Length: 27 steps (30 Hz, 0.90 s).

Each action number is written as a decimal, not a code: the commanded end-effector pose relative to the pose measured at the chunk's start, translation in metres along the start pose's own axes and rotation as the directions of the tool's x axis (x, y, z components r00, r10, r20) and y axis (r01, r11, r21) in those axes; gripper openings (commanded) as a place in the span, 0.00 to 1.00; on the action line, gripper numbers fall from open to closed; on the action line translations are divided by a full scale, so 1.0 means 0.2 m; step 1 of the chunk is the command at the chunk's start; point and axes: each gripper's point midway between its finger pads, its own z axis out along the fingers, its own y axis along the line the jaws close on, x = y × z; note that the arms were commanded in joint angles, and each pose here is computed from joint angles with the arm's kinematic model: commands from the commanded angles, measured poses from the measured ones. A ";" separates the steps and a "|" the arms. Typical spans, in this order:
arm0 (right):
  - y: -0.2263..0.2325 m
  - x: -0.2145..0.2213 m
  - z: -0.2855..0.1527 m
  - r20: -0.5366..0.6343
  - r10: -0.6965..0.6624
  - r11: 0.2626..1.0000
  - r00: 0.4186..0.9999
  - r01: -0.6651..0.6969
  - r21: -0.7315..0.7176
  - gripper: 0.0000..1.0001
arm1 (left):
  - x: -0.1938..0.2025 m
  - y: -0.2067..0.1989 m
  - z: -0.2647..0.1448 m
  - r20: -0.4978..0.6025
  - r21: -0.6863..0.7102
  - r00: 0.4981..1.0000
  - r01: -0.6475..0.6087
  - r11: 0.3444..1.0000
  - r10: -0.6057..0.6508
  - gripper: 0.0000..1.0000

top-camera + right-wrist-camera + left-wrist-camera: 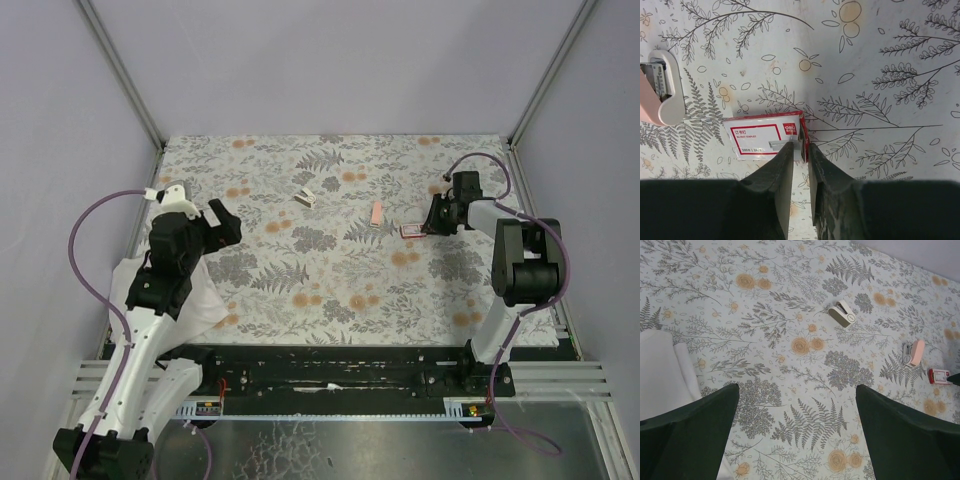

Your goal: Load the staples into the stapler

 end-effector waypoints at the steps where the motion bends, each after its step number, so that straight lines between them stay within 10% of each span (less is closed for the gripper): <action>1: 0.04 -0.06 -0.01 0.010 -0.009 0.999 1.000 0.010 -0.043 0.23 | -0.04 -0.04 0.02 0.032 0.047 0.999 -0.016 0.999 0.015 1.00; 7: 0.07 -0.04 -0.02 -0.004 -0.022 0.996 1.000 0.022 -0.086 0.00 | -0.03 -0.05 0.02 0.021 0.063 1.000 -0.022 0.998 0.021 1.00; 27: 0.60 0.66 -0.19 -0.215 -0.291 0.891 0.932 0.182 -0.417 0.00 | 0.35 -0.43 -0.05 -0.202 0.447 0.978 0.134 0.885 -0.046 0.94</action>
